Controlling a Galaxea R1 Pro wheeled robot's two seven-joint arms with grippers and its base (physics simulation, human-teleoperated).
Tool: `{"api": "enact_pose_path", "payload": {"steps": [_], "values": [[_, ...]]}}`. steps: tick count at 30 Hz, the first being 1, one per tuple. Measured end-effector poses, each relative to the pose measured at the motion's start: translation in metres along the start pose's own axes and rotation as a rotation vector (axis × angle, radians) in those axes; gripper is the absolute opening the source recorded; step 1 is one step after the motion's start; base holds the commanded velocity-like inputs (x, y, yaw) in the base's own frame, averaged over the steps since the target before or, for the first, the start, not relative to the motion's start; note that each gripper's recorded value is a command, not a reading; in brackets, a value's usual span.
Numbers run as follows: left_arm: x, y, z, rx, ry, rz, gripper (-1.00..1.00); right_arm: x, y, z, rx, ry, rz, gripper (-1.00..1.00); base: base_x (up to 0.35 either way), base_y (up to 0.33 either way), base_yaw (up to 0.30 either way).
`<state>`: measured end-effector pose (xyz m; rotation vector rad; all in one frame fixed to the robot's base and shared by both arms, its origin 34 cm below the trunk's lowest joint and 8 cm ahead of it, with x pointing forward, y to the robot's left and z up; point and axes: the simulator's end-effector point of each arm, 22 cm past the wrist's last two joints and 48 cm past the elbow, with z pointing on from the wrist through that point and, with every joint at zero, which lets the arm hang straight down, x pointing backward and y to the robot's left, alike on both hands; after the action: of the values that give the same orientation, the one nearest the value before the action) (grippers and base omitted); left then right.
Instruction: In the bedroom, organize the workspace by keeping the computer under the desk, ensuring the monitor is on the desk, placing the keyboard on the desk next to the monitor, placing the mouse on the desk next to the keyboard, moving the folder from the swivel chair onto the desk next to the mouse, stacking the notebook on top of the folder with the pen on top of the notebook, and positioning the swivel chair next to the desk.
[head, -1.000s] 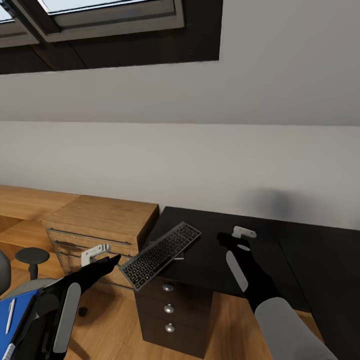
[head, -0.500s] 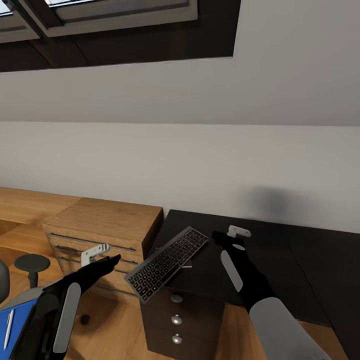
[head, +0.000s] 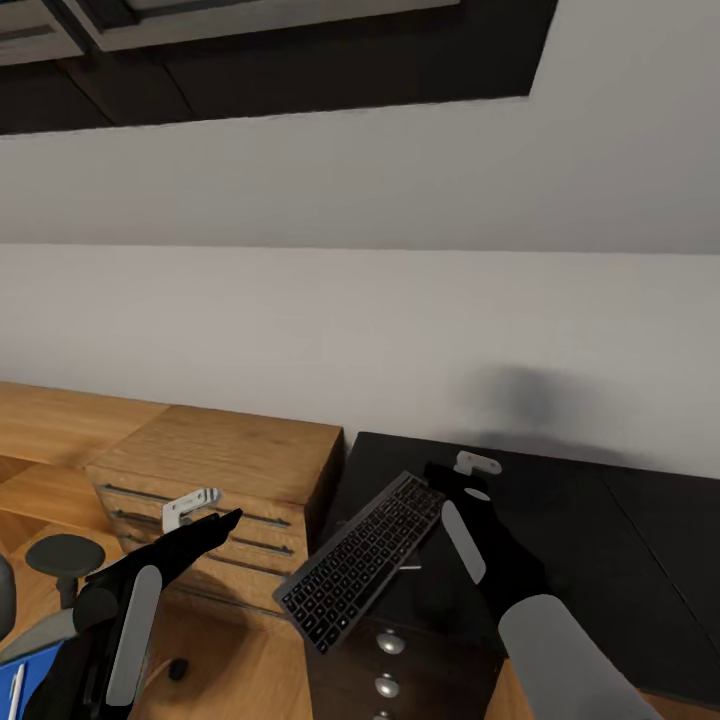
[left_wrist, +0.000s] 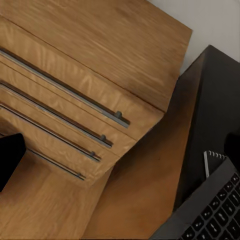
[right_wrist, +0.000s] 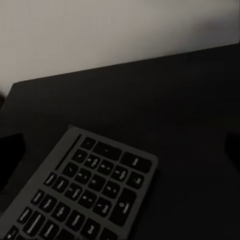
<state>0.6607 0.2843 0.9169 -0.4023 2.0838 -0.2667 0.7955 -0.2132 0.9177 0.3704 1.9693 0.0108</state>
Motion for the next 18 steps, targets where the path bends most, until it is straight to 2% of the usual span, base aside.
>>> {"api": "enact_pose_path", "payload": {"steps": [10, 18], "values": [[0.0, 0.0, 0.0, 0.0, 0.0, 0.0, 1.0, 0.002, 0.005, -0.001, -0.009, 0.001, -0.012, 1.0, 0.242, 0.215, 0.0], [0.0, 0.0, 0.0, 0.0, 0.001, 0.001, 1.0, 0.011, 0.026, -0.006, -0.05, -0.001, -0.081, 1.0, 0.175, 0.065, 0.0]]}}
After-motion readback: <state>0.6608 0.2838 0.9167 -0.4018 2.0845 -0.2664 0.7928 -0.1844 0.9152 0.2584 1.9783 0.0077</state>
